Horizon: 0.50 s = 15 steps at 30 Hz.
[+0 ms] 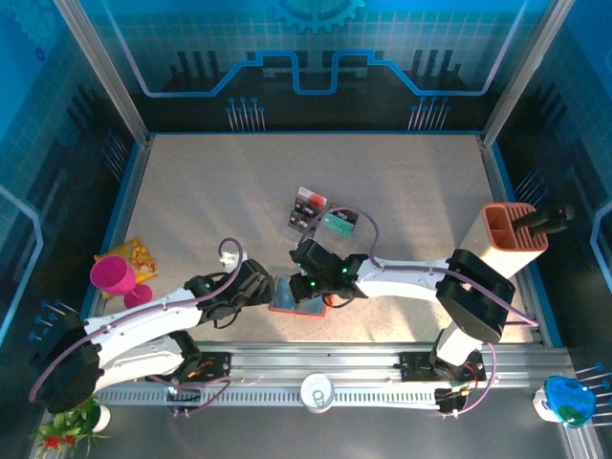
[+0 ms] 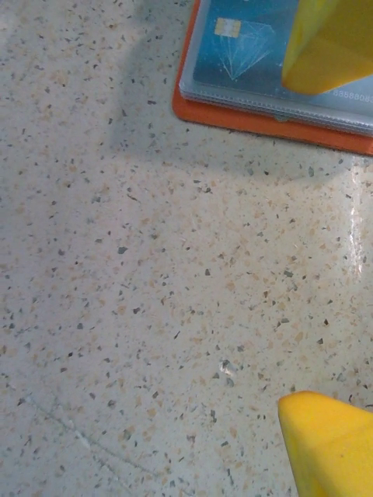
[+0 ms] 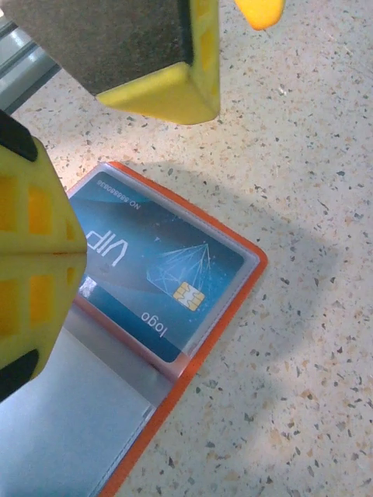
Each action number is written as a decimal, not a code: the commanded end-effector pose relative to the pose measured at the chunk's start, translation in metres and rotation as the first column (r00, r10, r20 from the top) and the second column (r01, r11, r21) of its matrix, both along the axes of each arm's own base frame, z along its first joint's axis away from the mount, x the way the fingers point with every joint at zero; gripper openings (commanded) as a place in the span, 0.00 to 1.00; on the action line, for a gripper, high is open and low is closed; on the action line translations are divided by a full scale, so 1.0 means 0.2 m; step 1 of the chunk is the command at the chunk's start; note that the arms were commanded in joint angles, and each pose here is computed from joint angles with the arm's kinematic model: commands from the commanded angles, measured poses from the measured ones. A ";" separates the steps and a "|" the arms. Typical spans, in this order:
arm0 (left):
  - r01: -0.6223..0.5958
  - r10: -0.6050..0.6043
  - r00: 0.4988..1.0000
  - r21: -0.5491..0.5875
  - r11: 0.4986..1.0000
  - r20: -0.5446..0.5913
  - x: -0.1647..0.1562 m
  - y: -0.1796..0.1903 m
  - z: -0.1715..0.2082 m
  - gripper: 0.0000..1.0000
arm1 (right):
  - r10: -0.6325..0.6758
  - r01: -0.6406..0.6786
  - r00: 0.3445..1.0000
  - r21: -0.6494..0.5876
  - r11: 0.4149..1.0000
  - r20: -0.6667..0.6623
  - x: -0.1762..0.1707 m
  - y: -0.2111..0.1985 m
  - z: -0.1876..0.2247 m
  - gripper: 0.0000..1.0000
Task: Put the credit cards into the card holder
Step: Insert the credit card into the card slot.
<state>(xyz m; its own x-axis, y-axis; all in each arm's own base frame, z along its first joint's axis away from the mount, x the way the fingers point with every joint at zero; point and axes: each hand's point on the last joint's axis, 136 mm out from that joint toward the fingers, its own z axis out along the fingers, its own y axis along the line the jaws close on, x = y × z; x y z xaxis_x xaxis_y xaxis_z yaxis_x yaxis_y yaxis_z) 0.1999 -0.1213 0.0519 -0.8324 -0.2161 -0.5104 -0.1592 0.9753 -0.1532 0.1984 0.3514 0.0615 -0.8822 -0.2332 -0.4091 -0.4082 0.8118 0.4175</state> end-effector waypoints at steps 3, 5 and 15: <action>-0.022 0.026 0.998 0.067 0.997 -0.062 -0.05 0.08 -0.10 0.99 | 0.002 -0.003 1.000 -0.030 1.000 -0.025 -0.04 -0.03 -0.07 0.01; -0.016 0.022 0.997 0.068 0.998 -0.080 -0.06 0.07 -0.13 0.99 | 0.004 -0.005 1.000 -0.035 0.999 -0.031 -0.05 -0.02 -0.09 0.01; 0.019 -0.009 0.990 0.065 0.998 -0.143 -0.06 0.01 -0.23 0.99 | 0.009 -0.012 0.999 -0.056 0.998 -0.053 -0.07 0.01 -0.17 0.00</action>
<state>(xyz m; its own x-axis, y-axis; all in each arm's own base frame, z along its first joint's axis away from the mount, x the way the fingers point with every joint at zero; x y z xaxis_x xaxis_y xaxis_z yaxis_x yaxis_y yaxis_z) 0.1877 -0.1165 0.0125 -0.8932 -0.1647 -0.4185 -0.1590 0.9861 -0.0487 0.1890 0.3500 0.0347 -0.8954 -0.2559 -0.3644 -0.3976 0.8280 0.3954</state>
